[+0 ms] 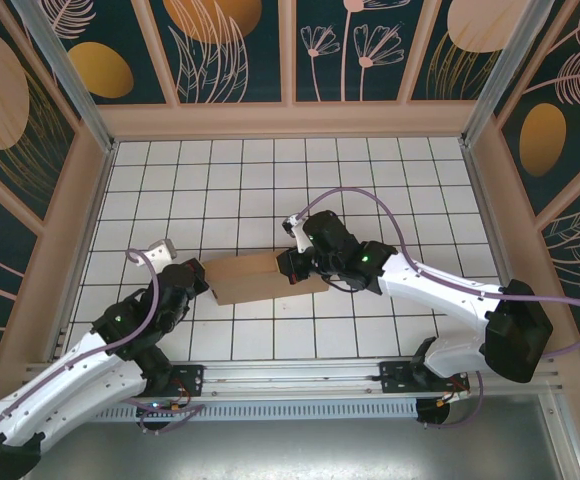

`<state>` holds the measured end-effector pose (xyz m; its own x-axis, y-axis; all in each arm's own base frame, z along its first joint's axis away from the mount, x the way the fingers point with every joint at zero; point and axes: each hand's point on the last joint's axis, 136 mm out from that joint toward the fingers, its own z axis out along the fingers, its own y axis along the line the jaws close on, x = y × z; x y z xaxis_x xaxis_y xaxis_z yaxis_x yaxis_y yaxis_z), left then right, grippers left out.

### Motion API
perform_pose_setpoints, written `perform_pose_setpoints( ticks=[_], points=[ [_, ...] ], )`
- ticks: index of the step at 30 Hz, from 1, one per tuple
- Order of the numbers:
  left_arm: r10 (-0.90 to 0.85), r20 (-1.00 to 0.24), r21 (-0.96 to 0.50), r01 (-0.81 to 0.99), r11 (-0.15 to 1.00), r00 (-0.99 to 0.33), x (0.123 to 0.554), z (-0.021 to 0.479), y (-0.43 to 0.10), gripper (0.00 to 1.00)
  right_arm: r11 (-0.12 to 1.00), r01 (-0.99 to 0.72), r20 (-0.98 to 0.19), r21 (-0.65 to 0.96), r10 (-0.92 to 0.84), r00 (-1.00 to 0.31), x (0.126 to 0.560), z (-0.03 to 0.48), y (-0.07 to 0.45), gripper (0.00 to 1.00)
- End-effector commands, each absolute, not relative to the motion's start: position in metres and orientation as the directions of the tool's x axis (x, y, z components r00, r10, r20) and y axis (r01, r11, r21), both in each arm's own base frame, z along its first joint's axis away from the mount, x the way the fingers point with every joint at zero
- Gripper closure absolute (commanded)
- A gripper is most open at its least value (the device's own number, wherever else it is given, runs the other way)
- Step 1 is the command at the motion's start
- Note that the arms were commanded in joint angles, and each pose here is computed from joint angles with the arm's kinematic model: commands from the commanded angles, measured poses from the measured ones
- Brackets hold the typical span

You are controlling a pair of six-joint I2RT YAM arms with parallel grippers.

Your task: Fold the paper box

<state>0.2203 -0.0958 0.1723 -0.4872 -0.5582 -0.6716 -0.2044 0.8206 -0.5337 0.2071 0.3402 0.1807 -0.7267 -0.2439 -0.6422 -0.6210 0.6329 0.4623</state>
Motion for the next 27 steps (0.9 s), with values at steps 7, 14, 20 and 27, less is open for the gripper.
perform_pose_setpoints(
  ticks=[7,14,20,27],
  points=[
    [-0.641,-0.593,-0.599,-0.265,0.756,-0.487,0.222,0.147,-0.094,1.0,0.657,-0.606,-0.595,0.448,-0.287,-0.751,0.194,0.157,0.332,1.0],
    [-0.682,-0.552,-0.642,-0.278,0.715,-0.479,0.222,0.131,-0.094,1.0,0.649,-0.61,-0.584,0.455,-0.3,-0.754,0.191,0.153,0.334,1.0],
    [-0.743,-0.453,-0.732,-0.271,0.625,-0.492,0.223,0.114,-0.106,1.0,0.644,-0.617,-0.58,0.452,-0.313,-0.752,0.189,0.153,0.337,1.0],
    [-0.77,-0.355,-0.822,-0.216,0.527,-0.53,0.223,0.104,-0.128,1.0,0.649,-0.619,-0.57,0.442,-0.33,-0.753,0.187,0.152,0.339,1.0]
  ],
)
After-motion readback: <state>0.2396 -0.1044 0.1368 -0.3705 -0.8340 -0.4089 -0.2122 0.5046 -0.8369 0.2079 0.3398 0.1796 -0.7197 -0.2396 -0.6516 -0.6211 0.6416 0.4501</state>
